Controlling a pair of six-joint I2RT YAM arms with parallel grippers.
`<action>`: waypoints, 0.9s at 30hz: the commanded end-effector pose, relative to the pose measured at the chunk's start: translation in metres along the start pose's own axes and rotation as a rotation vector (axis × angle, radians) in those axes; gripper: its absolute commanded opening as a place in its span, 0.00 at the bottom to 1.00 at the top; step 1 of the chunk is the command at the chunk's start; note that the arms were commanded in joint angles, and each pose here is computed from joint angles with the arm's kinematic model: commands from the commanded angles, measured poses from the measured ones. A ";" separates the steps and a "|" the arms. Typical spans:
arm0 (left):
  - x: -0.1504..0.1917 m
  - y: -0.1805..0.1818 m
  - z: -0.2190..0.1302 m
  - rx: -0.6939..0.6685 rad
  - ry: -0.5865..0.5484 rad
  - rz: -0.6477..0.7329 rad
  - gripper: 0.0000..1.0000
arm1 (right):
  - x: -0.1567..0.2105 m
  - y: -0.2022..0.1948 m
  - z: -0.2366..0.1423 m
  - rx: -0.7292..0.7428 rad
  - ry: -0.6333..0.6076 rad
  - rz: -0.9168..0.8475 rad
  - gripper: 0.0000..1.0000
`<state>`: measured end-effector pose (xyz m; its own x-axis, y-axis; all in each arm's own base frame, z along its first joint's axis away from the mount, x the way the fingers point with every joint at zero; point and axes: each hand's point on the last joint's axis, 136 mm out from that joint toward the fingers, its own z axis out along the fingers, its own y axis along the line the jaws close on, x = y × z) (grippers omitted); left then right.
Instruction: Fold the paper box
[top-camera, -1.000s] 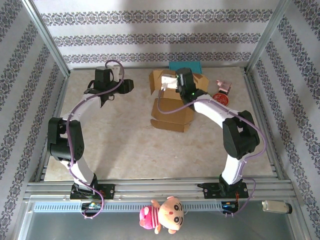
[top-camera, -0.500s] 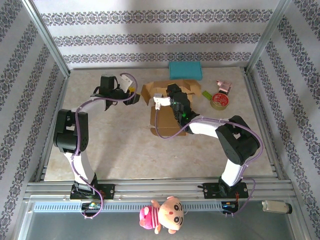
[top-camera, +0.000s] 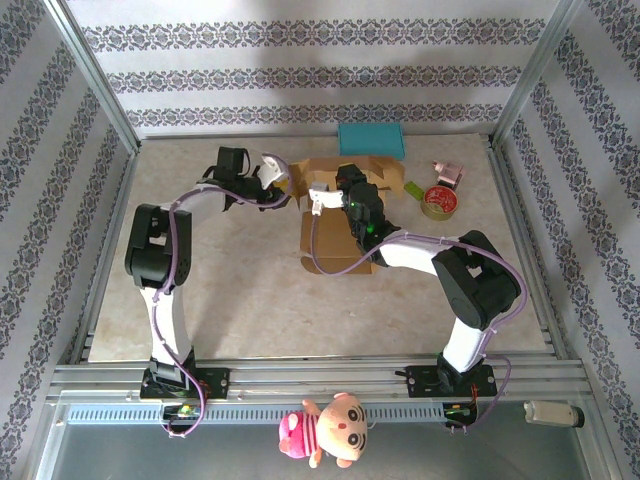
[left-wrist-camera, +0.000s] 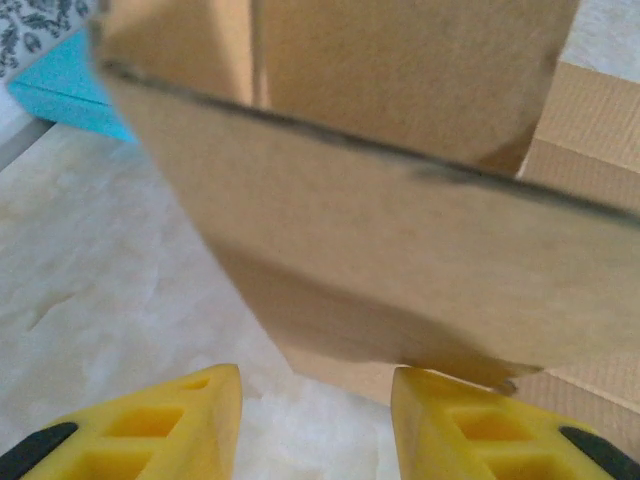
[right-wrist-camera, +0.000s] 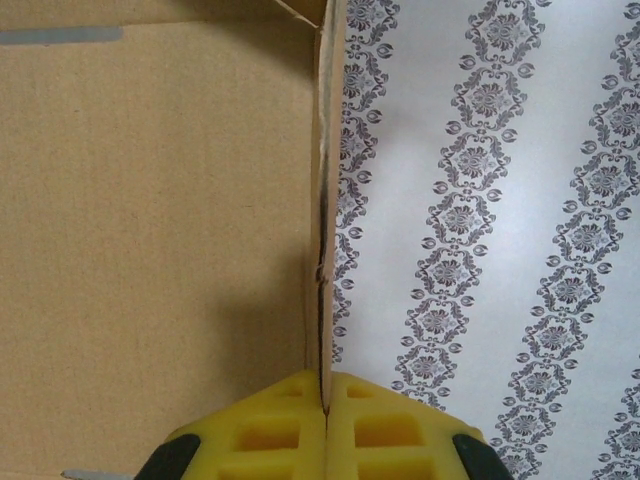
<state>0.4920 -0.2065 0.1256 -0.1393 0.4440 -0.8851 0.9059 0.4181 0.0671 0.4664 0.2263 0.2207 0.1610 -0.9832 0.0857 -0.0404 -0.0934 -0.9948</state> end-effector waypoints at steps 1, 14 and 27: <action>-0.010 -0.010 0.010 0.072 -0.042 0.064 0.41 | -0.001 -0.009 0.003 0.030 -0.003 0.052 0.00; -0.001 -0.042 0.040 0.190 0.007 0.039 0.38 | -0.001 0.039 0.008 -0.028 0.013 0.044 0.00; -0.021 -0.016 0.054 0.029 -0.120 -0.076 0.36 | 0.002 0.039 0.003 -0.031 0.018 0.062 0.00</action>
<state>0.4921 -0.2555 0.1014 -0.1833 0.4028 -0.8967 0.9213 0.3886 -0.0138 0.4719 0.2238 0.1766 0.1477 -0.9870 0.0629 -0.0902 -0.0768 -0.9930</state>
